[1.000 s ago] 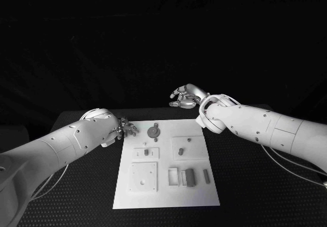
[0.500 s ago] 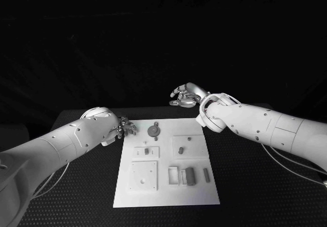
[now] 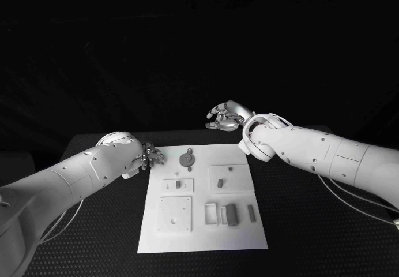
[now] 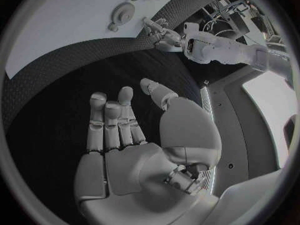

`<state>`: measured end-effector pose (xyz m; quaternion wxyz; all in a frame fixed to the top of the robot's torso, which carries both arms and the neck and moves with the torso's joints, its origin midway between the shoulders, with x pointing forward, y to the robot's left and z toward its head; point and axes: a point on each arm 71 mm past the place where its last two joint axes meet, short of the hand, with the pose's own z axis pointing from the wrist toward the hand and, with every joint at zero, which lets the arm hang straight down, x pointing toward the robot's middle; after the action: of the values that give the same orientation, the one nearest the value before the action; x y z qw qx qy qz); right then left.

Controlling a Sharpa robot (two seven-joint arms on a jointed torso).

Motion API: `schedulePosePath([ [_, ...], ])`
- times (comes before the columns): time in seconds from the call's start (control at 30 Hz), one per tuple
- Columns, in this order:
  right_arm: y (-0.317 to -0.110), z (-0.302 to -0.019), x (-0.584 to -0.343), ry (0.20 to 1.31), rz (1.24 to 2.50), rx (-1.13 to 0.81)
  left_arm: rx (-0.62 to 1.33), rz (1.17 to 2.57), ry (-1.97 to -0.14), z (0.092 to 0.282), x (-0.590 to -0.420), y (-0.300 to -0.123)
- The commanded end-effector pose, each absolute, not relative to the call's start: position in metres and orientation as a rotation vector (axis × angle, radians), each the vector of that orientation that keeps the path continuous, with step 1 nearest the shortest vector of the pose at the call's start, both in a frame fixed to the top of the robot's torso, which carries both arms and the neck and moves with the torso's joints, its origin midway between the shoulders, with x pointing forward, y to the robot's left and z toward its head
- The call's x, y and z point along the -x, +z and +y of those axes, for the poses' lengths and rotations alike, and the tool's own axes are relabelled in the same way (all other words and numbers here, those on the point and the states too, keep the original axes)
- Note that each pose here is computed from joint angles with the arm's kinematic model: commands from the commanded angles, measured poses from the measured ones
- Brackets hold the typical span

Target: Assemble the parts on the task board

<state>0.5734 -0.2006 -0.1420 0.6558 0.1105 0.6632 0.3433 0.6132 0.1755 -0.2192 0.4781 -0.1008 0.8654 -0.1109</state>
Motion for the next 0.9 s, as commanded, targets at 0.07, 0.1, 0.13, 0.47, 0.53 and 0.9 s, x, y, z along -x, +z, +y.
schedulePosePath([
  [0.07,-0.142,-0.199,-0.573,0.784,1.508,-0.243,0.252,2.131,-0.298,0.174,-0.612,-0.220],
  [0.1,-0.142,-0.199,-0.573,0.784,1.508,-0.243,0.254,2.132,-0.300,0.174,-0.612,-0.220],
  [0.13,-0.142,-0.199,-0.573,0.784,1.508,-0.243,0.257,2.133,-0.303,0.174,-0.612,-0.220],
  [0.47,-0.142,-0.201,-0.573,0.781,1.508,-0.245,0.338,2.140,-0.363,0.176,-0.612,-0.221],
  [0.53,-0.142,-0.202,-0.573,0.780,1.508,-0.246,0.358,2.142,-0.374,0.178,-0.612,-0.221],
  [0.9,-0.143,-0.208,-0.576,0.767,1.509,-0.256,0.450,2.148,-0.460,0.182,-0.608,-0.210],
])
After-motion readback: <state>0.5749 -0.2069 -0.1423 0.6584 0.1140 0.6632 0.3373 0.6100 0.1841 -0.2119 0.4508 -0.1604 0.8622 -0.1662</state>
